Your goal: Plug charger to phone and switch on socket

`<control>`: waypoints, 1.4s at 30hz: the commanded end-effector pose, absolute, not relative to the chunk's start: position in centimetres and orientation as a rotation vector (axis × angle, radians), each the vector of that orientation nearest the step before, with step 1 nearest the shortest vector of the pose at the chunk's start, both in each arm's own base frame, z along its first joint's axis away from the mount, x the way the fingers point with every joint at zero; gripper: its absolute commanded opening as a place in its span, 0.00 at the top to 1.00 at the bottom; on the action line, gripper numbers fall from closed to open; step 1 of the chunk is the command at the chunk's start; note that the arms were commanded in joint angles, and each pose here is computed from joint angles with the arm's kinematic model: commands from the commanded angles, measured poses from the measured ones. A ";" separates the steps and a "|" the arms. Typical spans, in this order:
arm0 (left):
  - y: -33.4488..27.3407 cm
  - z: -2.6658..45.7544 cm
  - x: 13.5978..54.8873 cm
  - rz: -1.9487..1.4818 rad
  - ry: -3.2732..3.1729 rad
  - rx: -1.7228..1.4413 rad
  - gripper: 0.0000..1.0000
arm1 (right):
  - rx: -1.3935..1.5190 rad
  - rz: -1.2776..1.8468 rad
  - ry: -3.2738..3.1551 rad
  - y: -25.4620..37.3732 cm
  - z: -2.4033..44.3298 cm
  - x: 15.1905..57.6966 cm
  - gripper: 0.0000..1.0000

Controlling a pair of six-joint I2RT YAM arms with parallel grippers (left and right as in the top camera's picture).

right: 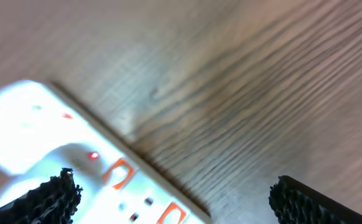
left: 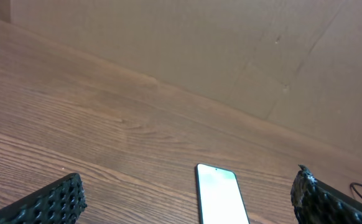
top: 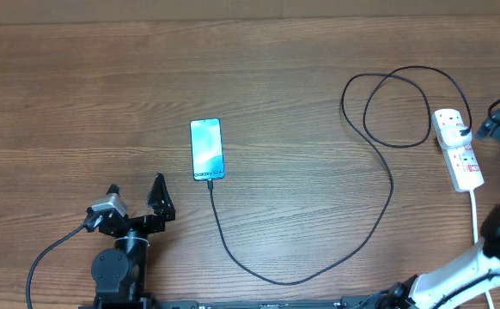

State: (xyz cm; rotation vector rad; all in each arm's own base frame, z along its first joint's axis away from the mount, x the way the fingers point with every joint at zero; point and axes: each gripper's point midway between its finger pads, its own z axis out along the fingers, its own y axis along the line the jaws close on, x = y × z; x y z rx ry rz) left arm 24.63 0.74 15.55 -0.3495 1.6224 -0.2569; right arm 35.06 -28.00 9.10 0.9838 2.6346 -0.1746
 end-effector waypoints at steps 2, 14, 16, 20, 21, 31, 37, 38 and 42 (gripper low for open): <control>0.6 15.7 24.6 -0.247 1.618 -0.325 0.00 | 0.914 -0.236 2.455 -27.9 17.2 35.4 0.00; 0.6 15.7 24.6 -0.246 1.618 -0.325 0.00 | 0.835 -0.310 2.239 -26.3 27.0 33.4 0.00; 0.6 15.7 24.6 -0.246 1.618 -0.325 0.00 | 0.824 -0.319 2.210 -26.0 28.3 33.0 0.00; 0.6 15.7 24.6 -0.246 1.618 -0.325 0.00 | 0.802 -0.337 2.149 -25.3 30.9 32.0 0.00; 0.6 15.7 24.6 -0.246 1.618 -0.325 0.01 | 0.796 -0.341 2.135 -25.1 31.4 31.8 0.00; 0.6 15.7 24.6 -0.247 1.618 -0.325 0.00 | 0.758 -0.370 2.030 -23.5 35.6 29.9 0.00; 0.6 15.7 24.6 -0.247 1.618 -0.325 0.00 | 0.761 -0.369 2.038 -23.0 35.8 29.2 0.00; 0.6 15.7 24.6 -0.247 1.618 -0.325 0.00 | 0.762 -0.368 2.042 -22.8 35.7 29.0 0.00; 0.6 15.7 24.6 -0.247 1.618 -0.325 0.00 | 0.754 -0.359 2.055 -22.0 35.8 28.5 0.00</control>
